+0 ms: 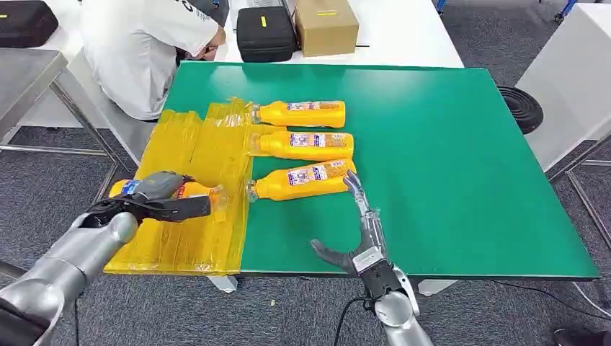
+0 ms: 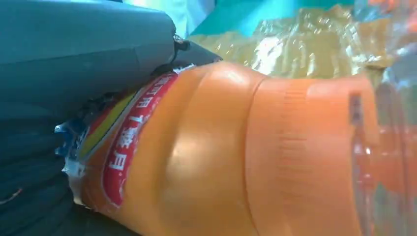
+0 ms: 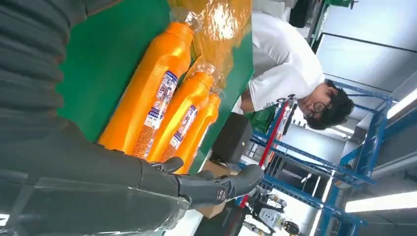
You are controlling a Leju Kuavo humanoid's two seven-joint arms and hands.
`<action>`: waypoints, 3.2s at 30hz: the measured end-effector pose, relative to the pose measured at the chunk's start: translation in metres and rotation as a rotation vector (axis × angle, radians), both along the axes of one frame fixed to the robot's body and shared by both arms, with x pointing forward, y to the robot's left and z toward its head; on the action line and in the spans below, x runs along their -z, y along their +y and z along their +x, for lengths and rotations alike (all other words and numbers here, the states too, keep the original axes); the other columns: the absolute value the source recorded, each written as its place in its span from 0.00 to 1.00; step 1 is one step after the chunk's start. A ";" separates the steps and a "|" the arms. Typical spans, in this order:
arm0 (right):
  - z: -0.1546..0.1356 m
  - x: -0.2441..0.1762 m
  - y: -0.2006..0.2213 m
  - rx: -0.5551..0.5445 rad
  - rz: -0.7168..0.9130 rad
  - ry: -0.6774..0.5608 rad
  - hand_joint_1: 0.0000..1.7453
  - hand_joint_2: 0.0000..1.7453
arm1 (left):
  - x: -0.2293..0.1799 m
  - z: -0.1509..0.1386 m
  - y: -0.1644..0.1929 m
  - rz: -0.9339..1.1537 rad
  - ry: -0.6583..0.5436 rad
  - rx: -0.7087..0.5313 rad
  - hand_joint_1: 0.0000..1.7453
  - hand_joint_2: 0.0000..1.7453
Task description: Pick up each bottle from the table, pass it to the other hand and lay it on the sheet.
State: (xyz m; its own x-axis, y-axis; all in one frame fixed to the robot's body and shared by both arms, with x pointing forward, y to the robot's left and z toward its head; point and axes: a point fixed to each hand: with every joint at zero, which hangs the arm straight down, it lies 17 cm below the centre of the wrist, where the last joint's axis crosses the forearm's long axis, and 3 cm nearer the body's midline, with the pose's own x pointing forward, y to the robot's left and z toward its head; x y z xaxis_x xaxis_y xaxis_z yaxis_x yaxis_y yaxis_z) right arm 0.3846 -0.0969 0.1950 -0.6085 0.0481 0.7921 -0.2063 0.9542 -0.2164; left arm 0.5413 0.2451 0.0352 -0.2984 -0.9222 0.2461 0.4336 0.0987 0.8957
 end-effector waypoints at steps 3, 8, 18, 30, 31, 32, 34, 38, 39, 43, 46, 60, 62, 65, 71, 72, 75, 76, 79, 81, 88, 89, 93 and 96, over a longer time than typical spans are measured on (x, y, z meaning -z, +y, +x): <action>0.002 -0.001 -0.001 0.003 0.002 -0.002 0.00 1.00 | 0.004 -0.001 -0.018 0.011 -0.018 0.001 1.00 1.00; 0.007 -0.003 0.000 0.004 0.006 -0.005 0.00 1.00 | 0.009 -0.003 -0.029 0.036 -0.027 0.012 1.00 1.00; 0.010 -0.002 0.003 -0.011 0.009 0.004 0.00 1.00 | 0.021 -0.008 -0.023 0.099 0.003 0.029 0.79 1.00; 0.011 -0.001 0.001 -0.007 0.023 0.011 0.00 1.00 | 0.027 -0.008 -0.009 0.185 0.132 0.059 0.08 1.00; 0.011 -0.001 0.001 -0.005 0.025 0.012 0.00 1.00 | 0.027 -0.008 -0.008 0.193 0.134 0.059 0.02 1.00; 0.011 0.000 0.000 -0.004 0.025 0.013 0.00 1.00 | 0.027 -0.007 -0.006 0.200 0.138 0.058 0.01 1.00; 0.011 0.000 0.000 -0.001 0.024 0.013 0.00 1.00 | 0.028 -0.007 -0.004 0.217 0.145 0.053 0.00 1.00; 0.010 0.001 0.000 0.000 0.024 0.015 0.00 1.00 | 0.032 -0.008 -0.003 0.225 0.165 0.050 0.00 1.00; 0.010 0.002 0.000 0.000 0.024 0.017 0.00 1.00 | 0.032 -0.008 -0.004 0.223 0.172 0.052 0.00 1.00; 0.009 0.003 0.000 0.001 0.024 0.020 0.00 1.00 | 0.033 -0.009 -0.004 0.219 0.184 0.053 0.00 1.00; 0.009 0.003 0.000 0.001 0.024 0.020 0.00 1.00 | 0.034 -0.010 -0.005 0.205 0.197 0.056 0.00 1.00; 0.009 0.006 -0.001 0.002 0.021 0.026 0.00 1.00 | 0.031 -0.015 -0.005 0.189 0.249 0.110 0.00 1.00; 0.009 0.007 -0.002 0.002 0.018 0.028 0.00 1.00 | 0.028 -0.013 -0.003 0.187 0.248 0.110 0.00 1.00; 0.010 0.008 -0.002 0.005 0.017 0.029 0.00 1.00 | 0.027 -0.013 -0.002 0.165 0.255 0.110 0.00 1.00; 0.009 0.012 -0.005 0.009 0.011 0.035 0.00 1.00 | 0.012 -0.008 0.007 0.137 0.239 0.103 0.00 1.00; 0.008 0.012 -0.005 0.009 0.010 0.037 0.00 1.00 | 0.010 -0.007 0.007 0.134 0.233 0.104 0.00 1.00; 0.008 0.014 -0.005 0.009 0.009 0.039 0.00 1.00 | 0.006 -0.005 0.012 0.135 0.223 0.100 0.00 1.00; 0.008 0.014 -0.005 0.009 0.008 0.040 0.00 1.00 | 0.005 -0.004 0.013 0.135 0.219 0.101 0.00 1.00; 0.007 0.015 -0.005 0.009 0.008 0.042 0.00 1.00 | 0.002 -0.004 0.013 0.132 0.212 0.104 0.00 1.00; 0.006 0.016 -0.005 0.009 0.007 0.044 0.00 1.00 | 0.001 -0.004 0.014 0.132 0.209 0.104 0.00 1.00; 0.006 0.016 -0.005 0.008 0.006 0.044 0.00 1.00 | 0.001 -0.004 0.013 0.135 0.204 0.107 0.00 1.00; 0.006 0.016 -0.004 0.006 0.005 0.044 0.00 1.00 | 0.001 -0.004 0.012 0.135 0.203 0.108 0.00 1.00; 0.006 0.017 -0.004 0.002 -0.002 0.043 0.00 1.00 | 0.001 -0.004 0.012 0.137 0.201 0.108 0.00 1.00; 0.006 0.017 -0.003 0.000 -0.003 0.044 0.00 1.00 | 0.003 -0.012 0.016 0.123 0.251 0.116 0.00 1.00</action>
State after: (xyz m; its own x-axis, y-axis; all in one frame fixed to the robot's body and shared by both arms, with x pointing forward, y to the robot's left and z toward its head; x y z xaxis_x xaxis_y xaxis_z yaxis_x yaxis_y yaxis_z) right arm 0.3904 -0.1003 0.1779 -0.5731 0.0511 0.8179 -0.2154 0.9536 -0.2105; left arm 0.5294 0.2615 0.0324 -0.3475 -0.9130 0.2136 0.6448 -0.0673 0.7614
